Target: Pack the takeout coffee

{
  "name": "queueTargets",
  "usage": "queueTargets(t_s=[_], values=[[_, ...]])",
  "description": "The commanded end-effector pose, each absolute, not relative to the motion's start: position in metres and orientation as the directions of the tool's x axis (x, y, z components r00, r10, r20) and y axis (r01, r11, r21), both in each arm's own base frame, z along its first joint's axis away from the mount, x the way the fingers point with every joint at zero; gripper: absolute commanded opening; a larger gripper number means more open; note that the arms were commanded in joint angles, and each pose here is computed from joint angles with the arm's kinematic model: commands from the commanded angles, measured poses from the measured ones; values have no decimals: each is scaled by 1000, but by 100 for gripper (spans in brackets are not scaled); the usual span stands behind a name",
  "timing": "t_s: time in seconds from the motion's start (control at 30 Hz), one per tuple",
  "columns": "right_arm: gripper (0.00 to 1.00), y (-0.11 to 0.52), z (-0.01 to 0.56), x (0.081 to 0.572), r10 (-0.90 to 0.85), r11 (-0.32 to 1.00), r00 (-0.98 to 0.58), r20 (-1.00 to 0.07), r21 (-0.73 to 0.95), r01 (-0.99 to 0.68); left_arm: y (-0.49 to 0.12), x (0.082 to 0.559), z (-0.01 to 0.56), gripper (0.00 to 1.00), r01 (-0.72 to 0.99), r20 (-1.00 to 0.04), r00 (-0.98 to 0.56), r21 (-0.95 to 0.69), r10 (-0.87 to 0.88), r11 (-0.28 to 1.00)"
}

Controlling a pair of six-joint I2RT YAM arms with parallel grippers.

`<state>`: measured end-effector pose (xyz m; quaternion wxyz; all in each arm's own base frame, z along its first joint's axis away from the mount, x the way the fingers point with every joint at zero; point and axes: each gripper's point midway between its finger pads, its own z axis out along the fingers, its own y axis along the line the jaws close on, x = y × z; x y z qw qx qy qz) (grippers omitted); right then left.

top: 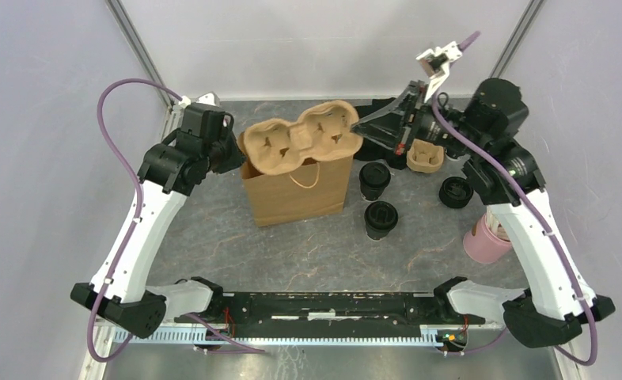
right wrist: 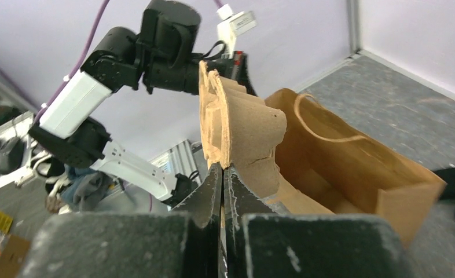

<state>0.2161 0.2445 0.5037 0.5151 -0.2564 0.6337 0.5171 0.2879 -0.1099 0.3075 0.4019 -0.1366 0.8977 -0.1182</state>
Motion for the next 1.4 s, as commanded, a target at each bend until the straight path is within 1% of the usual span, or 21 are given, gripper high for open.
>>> queueTargets(t_s=[0.0,0.2,0.33,0.53,0.83,0.93,1.0,1.1,1.23,1.37], values=[[0,271,519,218,170,321,-178,-969,226,-920,-118,285,318,8,-143,-677,-610,-417,-411,898],[0,289,500,244,19,420,-99,-995,97,-902,-119,281,311,8,-143,-665,-626,-416,-407,898],[0,292,494,250,-34,427,-65,-997,44,-903,-114,278,312,8,-143,-677,-624,-393,-391,908],[0,275,467,263,-205,489,15,-979,-115,-865,-111,276,308,9,-129,-687,-632,-364,-359,923],[0,251,461,269,-288,533,140,-947,-280,-798,-109,283,314,10,-101,-718,-620,-328,-317,939],[0,249,466,272,-292,543,166,-942,-306,-782,-112,284,314,10,-92,-715,-623,-335,-317,938],[0,251,476,273,-264,552,181,-947,-302,-777,-113,283,312,10,-91,-709,-630,-338,-317,937],[0,261,486,267,-222,510,188,-957,-278,-814,-114,283,310,10,-85,-705,-635,-340,-314,936],[0,276,509,249,-108,443,212,-971,-238,-864,-116,283,308,10,-72,-704,-646,-328,-295,942],[0,274,495,257,-131,466,227,-965,-262,-845,-117,281,306,10,-58,-699,-656,-329,-284,943]])
